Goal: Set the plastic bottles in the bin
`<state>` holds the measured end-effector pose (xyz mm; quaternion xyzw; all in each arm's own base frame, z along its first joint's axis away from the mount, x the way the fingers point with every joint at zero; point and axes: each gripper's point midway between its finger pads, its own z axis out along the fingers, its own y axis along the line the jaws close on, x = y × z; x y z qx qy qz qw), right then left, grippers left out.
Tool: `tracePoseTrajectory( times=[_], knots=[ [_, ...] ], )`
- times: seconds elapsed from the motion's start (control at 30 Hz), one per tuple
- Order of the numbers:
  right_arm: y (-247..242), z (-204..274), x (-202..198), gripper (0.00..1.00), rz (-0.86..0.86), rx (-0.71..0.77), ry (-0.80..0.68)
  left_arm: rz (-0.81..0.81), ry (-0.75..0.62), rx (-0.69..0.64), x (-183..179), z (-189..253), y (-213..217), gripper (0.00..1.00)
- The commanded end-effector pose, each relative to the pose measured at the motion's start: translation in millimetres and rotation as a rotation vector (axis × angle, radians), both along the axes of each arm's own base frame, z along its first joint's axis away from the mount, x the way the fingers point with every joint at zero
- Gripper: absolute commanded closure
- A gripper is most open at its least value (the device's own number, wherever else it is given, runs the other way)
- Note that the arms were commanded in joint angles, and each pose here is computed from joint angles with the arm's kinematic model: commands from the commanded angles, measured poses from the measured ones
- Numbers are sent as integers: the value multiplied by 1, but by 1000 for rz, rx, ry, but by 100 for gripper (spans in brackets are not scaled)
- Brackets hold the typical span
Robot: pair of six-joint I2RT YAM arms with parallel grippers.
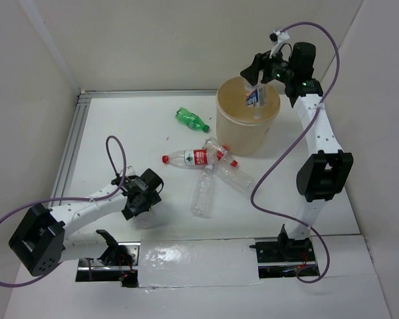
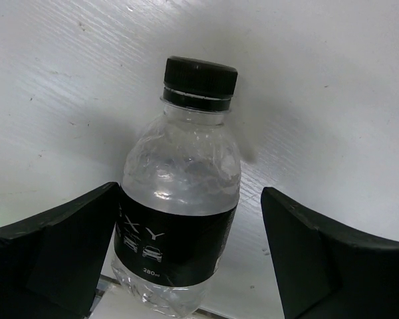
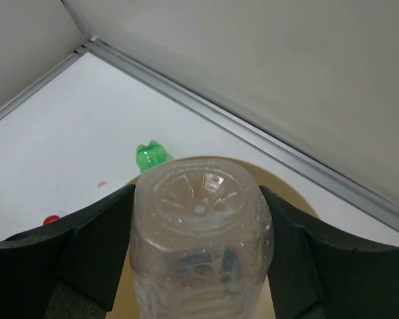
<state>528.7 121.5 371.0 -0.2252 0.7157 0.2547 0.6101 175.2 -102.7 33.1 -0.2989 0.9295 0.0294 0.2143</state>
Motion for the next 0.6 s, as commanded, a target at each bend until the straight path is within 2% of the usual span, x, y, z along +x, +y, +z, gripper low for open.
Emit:
tracePoseTrajectory(
  times=[0.0, 0.03, 0.23, 0.27, 0.33, 0.37, 0.43, 0.47, 0.5, 0.57],
  knots=[
    [6, 17, -10, 20, 22, -18, -57, -12, -14, 4, 1, -2, 0, 0],
    [5, 13, -11, 0, 24, -27, -45, -22, 5, 21, -2, -7, 3, 2],
    [-8, 25, -51, 0, 73, 0, -5, -45, 48, 37, -6, -22, 3, 11],
    [-10, 19, -57, 0, 91, -11, 11, -58, 48, 40, -4, -24, 1, 16],
    [-2, 4, -87, 0, 181, -44, 54, -68, 52, 45, -4, -26, 1, 35],
    [4, -3, -99, 0, 222, -65, 61, -90, 39, 41, 2, -20, -3, 57],
    [10, -12, -130, 0, 280, -142, 46, -118, -7, 13, 11, -4, -12, 72],
    [14, -31, -142, 0, 308, -164, 77, -149, -52, 5, 20, 15, -21, 78],
    [12, -40, -152, 0, 325, -196, 75, -170, -89, -4, 26, 29, -27, 90],
    [11, -72, -180, 0, 353, -293, 92, -251, -208, -27, 40, 67, -42, 97]
  ],
)
